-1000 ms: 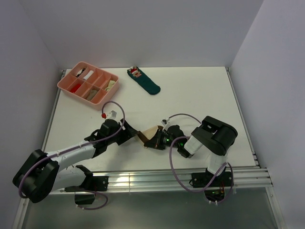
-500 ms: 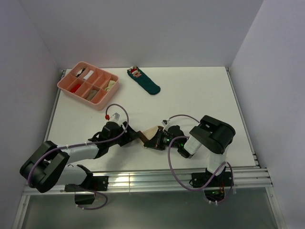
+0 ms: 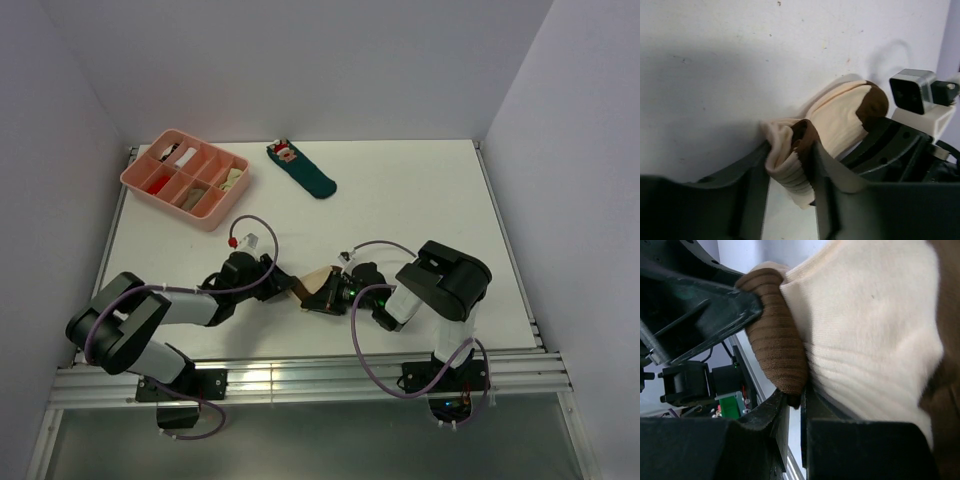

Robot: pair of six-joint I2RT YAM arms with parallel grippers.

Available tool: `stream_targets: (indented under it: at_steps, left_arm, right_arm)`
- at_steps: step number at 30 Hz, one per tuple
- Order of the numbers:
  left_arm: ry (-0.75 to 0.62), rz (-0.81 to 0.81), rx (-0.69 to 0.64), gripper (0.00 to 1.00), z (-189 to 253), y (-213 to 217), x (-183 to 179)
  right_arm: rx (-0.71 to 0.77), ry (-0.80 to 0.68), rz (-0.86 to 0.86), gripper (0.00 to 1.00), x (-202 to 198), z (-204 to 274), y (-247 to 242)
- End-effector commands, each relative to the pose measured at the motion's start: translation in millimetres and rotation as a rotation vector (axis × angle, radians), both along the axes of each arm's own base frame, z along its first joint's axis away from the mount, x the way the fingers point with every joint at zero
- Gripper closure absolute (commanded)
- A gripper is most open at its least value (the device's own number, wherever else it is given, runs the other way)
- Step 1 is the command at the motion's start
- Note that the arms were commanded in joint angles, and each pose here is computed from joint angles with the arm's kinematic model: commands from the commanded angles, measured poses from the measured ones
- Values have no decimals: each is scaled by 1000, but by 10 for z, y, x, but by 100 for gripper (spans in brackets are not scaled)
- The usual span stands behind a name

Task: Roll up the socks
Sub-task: Roll the sock at the center of the board.

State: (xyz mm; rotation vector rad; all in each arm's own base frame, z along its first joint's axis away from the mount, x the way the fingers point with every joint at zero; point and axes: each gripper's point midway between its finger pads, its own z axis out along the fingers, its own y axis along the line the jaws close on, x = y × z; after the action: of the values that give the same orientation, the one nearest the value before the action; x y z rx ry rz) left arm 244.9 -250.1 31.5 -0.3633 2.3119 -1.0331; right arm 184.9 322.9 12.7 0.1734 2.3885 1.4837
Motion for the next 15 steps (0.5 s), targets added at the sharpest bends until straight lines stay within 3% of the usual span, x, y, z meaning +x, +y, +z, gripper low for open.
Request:
stream_targets:
  at_steps: [1, 6, 7, 9, 10, 11, 13, 15]
  left_arm:
    - [135, -2, 144, 62, -451, 204, -203]
    - [158, 23, 193, 79, -425, 236, -138]
    - [178, 41, 246, 89, -454, 320, -155]
    - [201, 48, 292, 97, -428, 362, -144]
    - [164, 79, 323, 99, -321, 374, 12]
    - [214, 80, 389, 99, -376, 477, -71]
    - [192, 100, 435, 99, -242, 491, 65]
    - [203, 101, 483, 99, -160, 516, 113]
  right_arm:
    - [-175, 142, 45, 100, -299, -499, -246]
    - [-195, 93, 53, 100, -236, -422, -238]
    - [-215, 59, 53, 95, -186, -374, -239]
    - [-243, 21, 49, 88, -128, -324, -256]
    - [-280, 5, 57, 79, -110, -328, -286]
    - [-277, -37, 50, 74, -49, -209, -273]
    - [-325, -103, 30, 62, 56, -92, -316]
    - [-404, -135, 10, 57, 127, -92, -425]
